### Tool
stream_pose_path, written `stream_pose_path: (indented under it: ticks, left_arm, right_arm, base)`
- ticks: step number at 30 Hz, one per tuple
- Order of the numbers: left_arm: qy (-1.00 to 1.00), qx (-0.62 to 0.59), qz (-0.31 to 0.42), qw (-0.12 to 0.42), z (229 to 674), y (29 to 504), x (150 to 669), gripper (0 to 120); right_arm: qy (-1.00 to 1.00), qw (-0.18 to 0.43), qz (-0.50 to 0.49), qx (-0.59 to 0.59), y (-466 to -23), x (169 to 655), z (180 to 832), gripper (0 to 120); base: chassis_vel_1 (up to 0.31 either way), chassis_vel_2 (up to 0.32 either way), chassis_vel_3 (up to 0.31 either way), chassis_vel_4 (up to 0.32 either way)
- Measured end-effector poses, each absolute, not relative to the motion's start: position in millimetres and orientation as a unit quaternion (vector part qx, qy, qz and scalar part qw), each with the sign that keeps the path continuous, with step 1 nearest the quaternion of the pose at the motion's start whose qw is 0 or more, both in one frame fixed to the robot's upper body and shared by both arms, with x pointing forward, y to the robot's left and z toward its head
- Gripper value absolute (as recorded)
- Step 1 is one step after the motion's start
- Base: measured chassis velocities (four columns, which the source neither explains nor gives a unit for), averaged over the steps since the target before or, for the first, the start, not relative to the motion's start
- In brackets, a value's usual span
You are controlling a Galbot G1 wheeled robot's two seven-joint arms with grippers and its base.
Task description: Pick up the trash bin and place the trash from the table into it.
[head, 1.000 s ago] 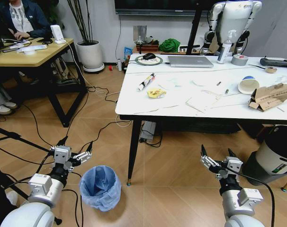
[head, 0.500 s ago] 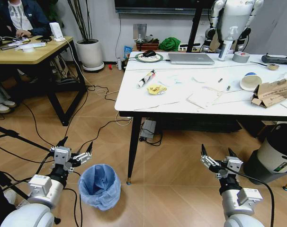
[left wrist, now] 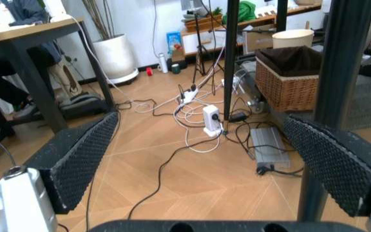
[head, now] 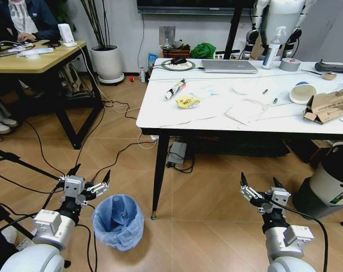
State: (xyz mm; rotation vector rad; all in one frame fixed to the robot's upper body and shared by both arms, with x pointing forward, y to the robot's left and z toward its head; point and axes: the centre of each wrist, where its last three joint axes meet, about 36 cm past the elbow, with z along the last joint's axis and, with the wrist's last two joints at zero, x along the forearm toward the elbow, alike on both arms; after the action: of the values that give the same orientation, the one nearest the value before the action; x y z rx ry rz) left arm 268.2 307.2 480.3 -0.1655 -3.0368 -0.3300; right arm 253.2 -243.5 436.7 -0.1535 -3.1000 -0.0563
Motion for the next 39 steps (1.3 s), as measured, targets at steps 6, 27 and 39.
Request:
stream_pose_path:
  ticks: [6,27,39]
  left_arm:
    - [-0.992,-0.058,-0.108,0.041,475.9,309.1,271.0,100]
    - [-0.991,-0.046,-0.107,0.065,465.6,319.6,266.7,100]
    - [-0.989,-0.045,-0.129,0.063,461.6,314.4,261.8,100]
  right_arm:
    - [-0.998,0.017,-0.018,-0.051,-243.2,252.5,436.1,100]
    - [-0.998,0.017,-0.028,-0.055,-242.7,258.3,429.7,100]
    - [-0.998,0.018,-0.030,-0.055,-245.7,261.7,424.9,100]
  base:
    - [0.000,0.000,0.000,0.000]
    - [0.000,0.000,0.000,0.000]
    - [0.000,0.000,0.000,0.000]
